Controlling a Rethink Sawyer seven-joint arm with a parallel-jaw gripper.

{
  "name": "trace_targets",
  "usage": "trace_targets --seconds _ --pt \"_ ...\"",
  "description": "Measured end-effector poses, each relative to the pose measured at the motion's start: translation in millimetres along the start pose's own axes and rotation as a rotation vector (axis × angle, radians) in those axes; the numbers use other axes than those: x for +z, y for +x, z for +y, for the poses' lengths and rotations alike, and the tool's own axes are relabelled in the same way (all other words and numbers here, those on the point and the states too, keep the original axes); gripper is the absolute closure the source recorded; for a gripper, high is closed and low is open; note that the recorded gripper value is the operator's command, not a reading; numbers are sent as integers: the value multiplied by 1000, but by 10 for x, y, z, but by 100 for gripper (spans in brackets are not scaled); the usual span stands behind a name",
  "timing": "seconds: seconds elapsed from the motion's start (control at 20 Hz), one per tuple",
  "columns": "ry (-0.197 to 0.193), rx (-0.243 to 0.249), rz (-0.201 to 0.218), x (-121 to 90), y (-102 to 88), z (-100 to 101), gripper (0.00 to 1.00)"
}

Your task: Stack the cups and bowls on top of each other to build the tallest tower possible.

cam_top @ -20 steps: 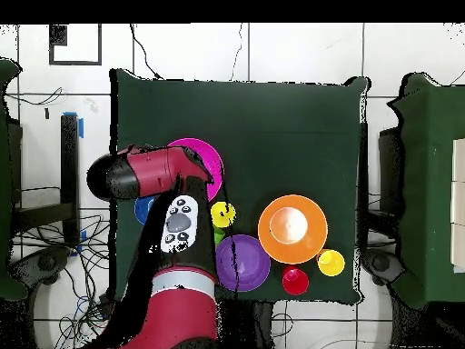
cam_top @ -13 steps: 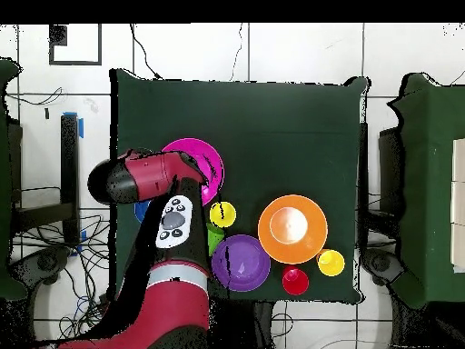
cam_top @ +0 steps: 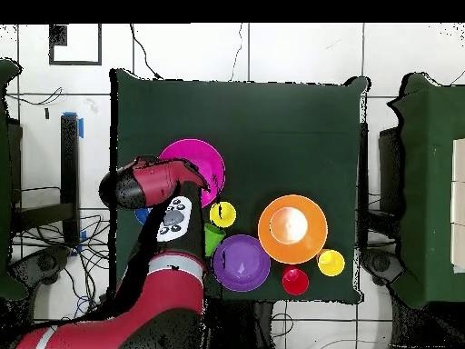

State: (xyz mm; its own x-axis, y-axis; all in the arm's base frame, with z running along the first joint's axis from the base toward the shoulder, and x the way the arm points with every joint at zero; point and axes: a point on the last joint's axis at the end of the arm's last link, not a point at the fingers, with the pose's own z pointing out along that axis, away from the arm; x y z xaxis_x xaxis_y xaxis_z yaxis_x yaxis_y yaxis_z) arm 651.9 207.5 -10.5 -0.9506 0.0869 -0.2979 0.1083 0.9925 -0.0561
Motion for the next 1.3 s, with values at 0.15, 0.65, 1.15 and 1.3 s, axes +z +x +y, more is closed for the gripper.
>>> trace_targets --seconds 0.15,0.65,1.15,1.3 --pt "8 -11 -5 53 59 -6 0" --pt "39 -55 -1 195 302 38 100" --pt "92 -90 -36 62 272 -12 100" --pt "91 -79 -39 47 230 -38 100"
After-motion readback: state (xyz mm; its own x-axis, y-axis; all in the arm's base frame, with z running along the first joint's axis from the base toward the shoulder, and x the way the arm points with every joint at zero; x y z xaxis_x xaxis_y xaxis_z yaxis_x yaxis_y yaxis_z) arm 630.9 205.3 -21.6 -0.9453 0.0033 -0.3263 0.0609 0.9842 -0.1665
